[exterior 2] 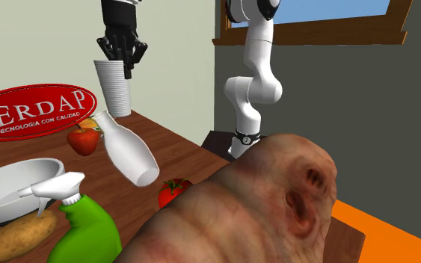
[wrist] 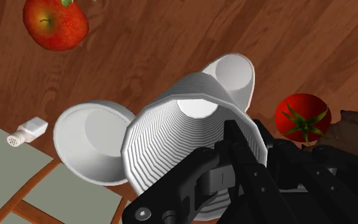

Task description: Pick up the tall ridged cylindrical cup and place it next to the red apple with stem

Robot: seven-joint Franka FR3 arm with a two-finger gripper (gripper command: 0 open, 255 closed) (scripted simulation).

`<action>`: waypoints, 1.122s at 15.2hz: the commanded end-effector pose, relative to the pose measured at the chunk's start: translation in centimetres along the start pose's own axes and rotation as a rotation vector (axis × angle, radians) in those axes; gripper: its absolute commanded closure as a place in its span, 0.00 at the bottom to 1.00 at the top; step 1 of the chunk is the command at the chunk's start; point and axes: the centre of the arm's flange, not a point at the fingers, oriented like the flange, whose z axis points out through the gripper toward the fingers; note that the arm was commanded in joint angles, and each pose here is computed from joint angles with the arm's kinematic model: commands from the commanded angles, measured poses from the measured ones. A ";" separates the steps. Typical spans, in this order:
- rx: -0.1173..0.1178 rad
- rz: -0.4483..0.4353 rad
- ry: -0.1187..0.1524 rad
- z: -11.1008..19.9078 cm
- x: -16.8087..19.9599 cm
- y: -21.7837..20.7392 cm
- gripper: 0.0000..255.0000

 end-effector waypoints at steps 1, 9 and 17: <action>-0.001 -0.002 0.000 0.4 0.2 2.6 1.00; -0.001 -0.002 0.000 1.3 1.0 13.1 1.00; -0.001 -0.002 0.000 3.1 1.6 20.3 1.00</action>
